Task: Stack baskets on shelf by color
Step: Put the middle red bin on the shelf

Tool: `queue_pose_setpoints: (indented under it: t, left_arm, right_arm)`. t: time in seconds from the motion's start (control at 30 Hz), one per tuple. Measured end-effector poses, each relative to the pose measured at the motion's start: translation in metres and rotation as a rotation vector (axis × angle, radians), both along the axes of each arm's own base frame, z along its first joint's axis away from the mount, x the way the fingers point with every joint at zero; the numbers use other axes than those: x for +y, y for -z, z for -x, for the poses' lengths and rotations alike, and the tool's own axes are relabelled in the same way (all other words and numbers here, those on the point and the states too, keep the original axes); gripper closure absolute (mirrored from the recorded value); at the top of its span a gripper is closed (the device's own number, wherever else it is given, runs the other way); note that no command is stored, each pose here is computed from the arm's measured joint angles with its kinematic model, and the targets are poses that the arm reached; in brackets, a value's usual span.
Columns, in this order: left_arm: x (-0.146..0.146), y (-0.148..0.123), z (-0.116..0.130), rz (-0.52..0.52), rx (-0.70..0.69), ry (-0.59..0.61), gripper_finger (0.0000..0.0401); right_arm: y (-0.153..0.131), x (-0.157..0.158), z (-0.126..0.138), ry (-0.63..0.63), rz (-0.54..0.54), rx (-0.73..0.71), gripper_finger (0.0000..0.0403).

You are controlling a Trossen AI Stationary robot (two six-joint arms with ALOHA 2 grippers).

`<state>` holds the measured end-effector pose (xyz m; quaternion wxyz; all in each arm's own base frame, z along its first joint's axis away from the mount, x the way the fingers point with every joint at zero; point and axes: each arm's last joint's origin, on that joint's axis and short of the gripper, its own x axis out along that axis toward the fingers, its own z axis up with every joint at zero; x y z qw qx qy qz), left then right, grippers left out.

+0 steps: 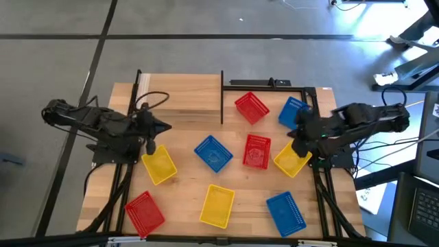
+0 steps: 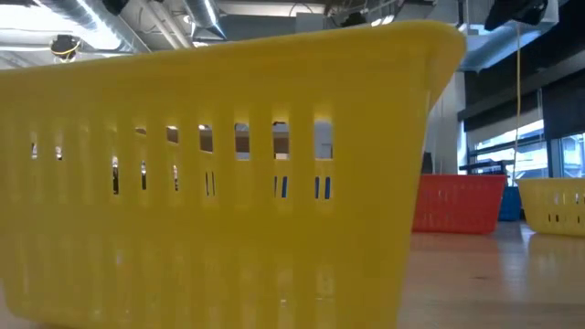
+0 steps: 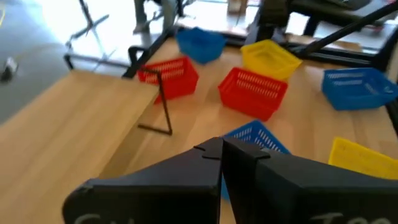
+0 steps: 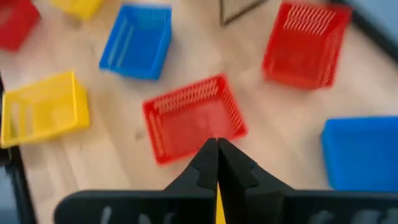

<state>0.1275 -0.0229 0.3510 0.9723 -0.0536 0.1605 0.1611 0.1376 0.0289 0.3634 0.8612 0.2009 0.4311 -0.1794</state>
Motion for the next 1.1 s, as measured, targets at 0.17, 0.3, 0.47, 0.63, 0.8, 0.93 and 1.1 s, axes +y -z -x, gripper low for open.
queue_pose_setpoints:
  t: [0.17, 0.3, 0.47, 0.63, 0.8, 0.93, 1.1]
  left_arm:
    - [0.001, 0.000, -0.011, 0.081, 0.037, -0.001, 0.0401]
    - [0.001, 0.000, -0.015, 0.114, 0.056, 0.049, 0.0401]
    - [0.000, 0.001, -0.015, 0.135, 0.064, 0.093, 0.0401]
    - [0.000, 0.000, -0.014, 0.135, 0.063, 0.095, 0.0401]
    - [0.000, 0.000, -0.014, 0.099, 0.071, 0.110, 0.0401]
    - [0.000, 0.001, -0.016, 0.064, 0.085, 0.124, 0.0401]
    - [0.000, 0.001, -0.016, 0.064, 0.086, 0.124, 0.0401]
  right_arm:
    - [0.013, 0.010, -0.023, -0.090, -0.072, 0.122, 0.0398]
    - [0.023, 0.014, -0.038, -0.104, -0.050, 0.190, 0.0382]
    - [0.035, 0.017, -0.055, -0.127, -0.031, 0.257, 0.0346]
    - [0.047, 0.013, -0.074, -0.151, 0.003, 0.300, 0.0306]
    - [0.063, 0.005, -0.094, -0.275, 0.142, 0.378, 0.0291]
    - [0.076, -0.006, -0.107, -0.358, 0.231, 0.468, 0.0292]
    - [0.094, -0.021, -0.122, -0.372, 0.240, 0.558, 0.0291]
